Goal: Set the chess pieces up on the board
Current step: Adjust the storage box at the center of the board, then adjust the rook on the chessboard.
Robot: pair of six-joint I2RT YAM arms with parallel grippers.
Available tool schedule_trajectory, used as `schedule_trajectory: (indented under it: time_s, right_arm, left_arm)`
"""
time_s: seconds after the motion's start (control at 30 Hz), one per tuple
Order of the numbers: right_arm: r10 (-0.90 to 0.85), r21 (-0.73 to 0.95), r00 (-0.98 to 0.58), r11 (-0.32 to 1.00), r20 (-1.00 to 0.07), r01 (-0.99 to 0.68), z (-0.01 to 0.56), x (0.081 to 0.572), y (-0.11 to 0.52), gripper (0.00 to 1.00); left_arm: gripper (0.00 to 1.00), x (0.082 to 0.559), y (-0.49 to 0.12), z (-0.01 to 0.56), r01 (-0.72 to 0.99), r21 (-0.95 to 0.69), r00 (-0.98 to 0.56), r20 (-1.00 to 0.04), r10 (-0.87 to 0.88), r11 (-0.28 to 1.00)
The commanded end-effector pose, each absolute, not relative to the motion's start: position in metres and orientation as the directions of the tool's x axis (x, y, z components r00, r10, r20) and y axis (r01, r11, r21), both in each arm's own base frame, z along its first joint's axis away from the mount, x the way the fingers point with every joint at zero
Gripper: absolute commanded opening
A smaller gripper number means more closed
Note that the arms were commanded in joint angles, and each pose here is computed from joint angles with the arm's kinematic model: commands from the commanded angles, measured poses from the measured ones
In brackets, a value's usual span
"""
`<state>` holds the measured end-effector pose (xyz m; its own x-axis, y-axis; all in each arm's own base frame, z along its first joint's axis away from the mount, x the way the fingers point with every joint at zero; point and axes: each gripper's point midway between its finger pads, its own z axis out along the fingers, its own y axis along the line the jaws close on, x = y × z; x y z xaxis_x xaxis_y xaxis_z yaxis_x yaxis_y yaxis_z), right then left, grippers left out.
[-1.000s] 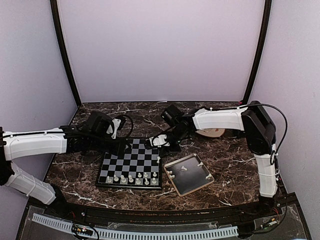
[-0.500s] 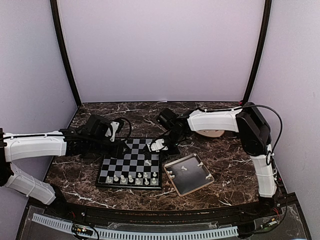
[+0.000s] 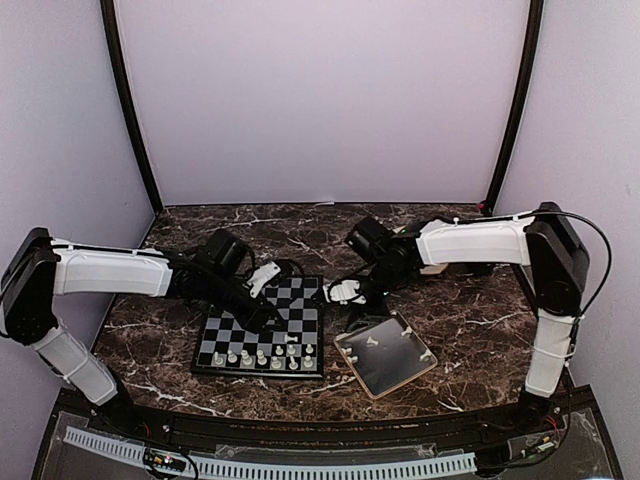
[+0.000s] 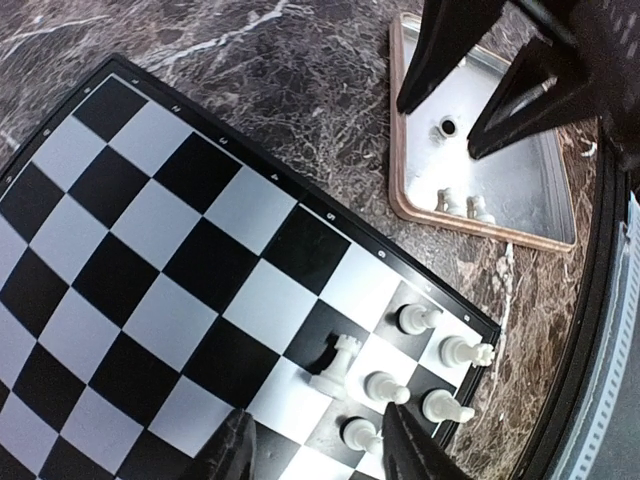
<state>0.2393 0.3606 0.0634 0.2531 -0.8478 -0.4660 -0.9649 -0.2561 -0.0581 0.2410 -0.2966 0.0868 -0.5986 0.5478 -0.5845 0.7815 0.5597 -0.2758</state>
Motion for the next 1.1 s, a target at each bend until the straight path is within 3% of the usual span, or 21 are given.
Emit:
schedule_trajectory:
  time_s: [0.0,0.23,0.57,1.07]
  right_arm:
    - [-0.822,-0.044,0.146,-0.147,-0.551,-0.988,0.094,0.237,0.343,0.43]
    - [-0.81,-0.006,0.043,-0.049,-0.584,-0.999,0.104,0.233,0.316,0.43]
    - [-0.797,0.01,-0.012,0.008,-0.604,-1.0,0.101,0.226,0.304,0.43]
    - [-0.801,0.018,-0.027,0.021,-0.598,-1.0,0.095,0.225,0.302,0.43]
  left_arm:
    - [0.45,0.232,-0.305,0.088,0.88,-0.237,-0.468,-0.582,0.665,0.412]
    - [0.4,0.23,-0.315,0.074,0.908,-0.23,-0.419,-0.538,0.732,0.351]
    - [0.37,0.218,-0.325,0.052,0.912,-0.199,-0.411,-0.425,0.806,0.36]
    - [0.35,0.239,-0.326,0.073,0.893,-0.131,-0.439,-0.462,0.771,0.429]
